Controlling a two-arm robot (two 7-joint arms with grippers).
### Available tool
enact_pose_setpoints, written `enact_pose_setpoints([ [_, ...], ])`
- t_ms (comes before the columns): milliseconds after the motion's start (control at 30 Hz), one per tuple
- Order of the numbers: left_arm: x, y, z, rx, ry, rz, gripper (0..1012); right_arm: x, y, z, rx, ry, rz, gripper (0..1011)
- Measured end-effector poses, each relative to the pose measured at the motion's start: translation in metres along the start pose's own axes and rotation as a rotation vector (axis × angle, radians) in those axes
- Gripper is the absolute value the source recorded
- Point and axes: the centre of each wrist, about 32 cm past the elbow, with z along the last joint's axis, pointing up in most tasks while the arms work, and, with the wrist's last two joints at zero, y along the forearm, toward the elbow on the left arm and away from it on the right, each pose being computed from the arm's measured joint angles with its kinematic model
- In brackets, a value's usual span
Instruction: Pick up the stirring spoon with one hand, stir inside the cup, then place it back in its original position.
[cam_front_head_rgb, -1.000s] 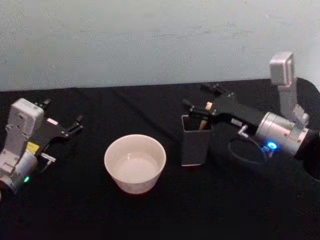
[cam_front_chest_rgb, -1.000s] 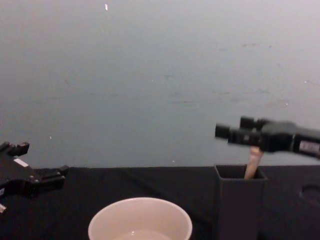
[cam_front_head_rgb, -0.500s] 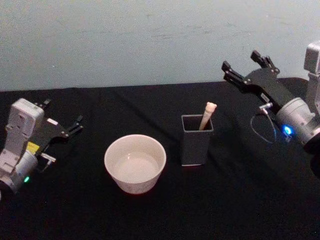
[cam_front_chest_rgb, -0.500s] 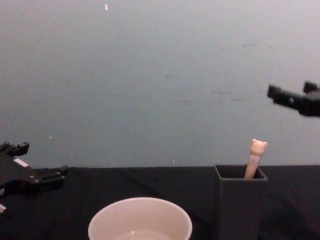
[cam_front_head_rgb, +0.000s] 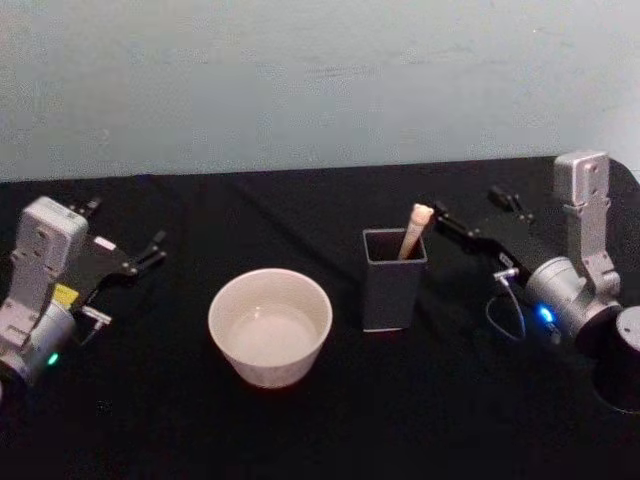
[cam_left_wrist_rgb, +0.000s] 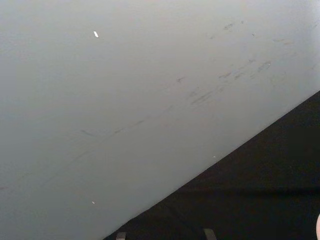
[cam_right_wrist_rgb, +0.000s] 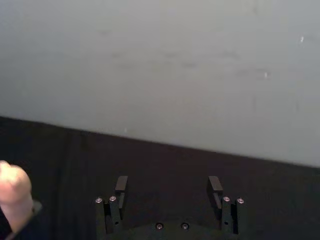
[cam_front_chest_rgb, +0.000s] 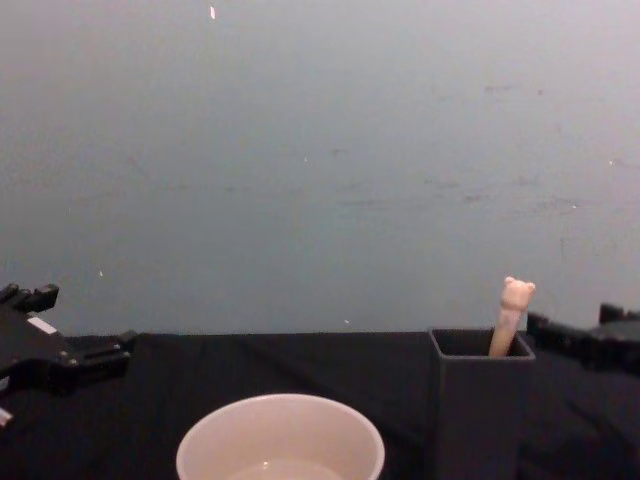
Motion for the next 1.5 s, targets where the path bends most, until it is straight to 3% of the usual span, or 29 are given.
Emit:
enact_pose_setpoints([
  [67,0.0,0.0,0.0,0.0,0.0,0.0,1002,-0.0005,0.0007,-0.0032,-0.017,0.003,-0.002,1002],
  [1500,0.0,0.0,0.0,0.0,0.0,0.0,1001,0.0003,0.0002,0.0005,0.001,-0.001,-0.002,1002],
])
